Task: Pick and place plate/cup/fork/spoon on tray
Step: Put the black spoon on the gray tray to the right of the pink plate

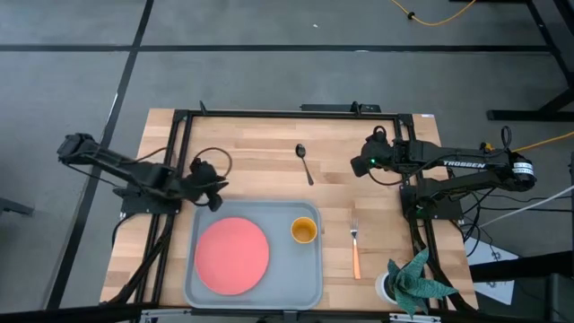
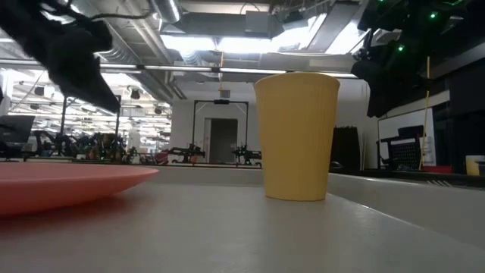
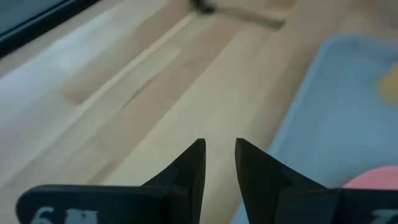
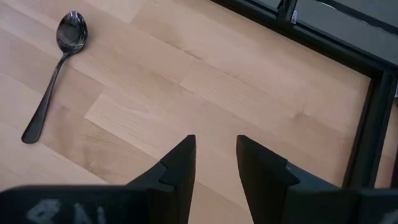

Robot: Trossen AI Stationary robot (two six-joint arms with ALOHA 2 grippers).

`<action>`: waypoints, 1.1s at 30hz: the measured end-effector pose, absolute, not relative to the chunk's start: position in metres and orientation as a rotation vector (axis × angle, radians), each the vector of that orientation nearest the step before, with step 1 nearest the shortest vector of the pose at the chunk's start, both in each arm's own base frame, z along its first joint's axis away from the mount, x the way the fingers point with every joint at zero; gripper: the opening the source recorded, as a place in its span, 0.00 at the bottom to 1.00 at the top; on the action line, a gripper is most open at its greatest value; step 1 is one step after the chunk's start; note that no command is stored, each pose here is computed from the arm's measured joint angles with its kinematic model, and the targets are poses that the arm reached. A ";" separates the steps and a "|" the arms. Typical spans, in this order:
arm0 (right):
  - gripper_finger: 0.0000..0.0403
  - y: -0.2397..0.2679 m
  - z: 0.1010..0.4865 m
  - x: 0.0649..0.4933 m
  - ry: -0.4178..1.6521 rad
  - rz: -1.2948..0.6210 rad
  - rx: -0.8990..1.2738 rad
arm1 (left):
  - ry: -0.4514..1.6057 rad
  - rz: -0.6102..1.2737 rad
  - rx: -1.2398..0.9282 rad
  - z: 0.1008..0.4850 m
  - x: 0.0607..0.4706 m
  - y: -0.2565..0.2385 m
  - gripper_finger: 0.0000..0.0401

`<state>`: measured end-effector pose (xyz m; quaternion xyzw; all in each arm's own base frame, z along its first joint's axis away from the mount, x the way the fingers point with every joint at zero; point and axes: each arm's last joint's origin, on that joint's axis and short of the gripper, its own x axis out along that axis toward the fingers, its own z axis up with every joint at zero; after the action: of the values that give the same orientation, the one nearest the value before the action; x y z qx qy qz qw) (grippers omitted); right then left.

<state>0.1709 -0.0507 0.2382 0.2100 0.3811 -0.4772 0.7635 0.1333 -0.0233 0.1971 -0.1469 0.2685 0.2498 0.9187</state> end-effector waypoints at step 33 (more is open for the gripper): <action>0.30 -0.051 0.239 0.172 0.789 -1.063 0.511 | 0.011 -0.049 -0.014 0.166 0.098 -0.026 0.20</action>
<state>0.1718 -0.0509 0.2386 0.2345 0.3621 -0.4882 0.7587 0.0977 -0.0258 0.1656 -0.0068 0.0055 -0.0247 0.9997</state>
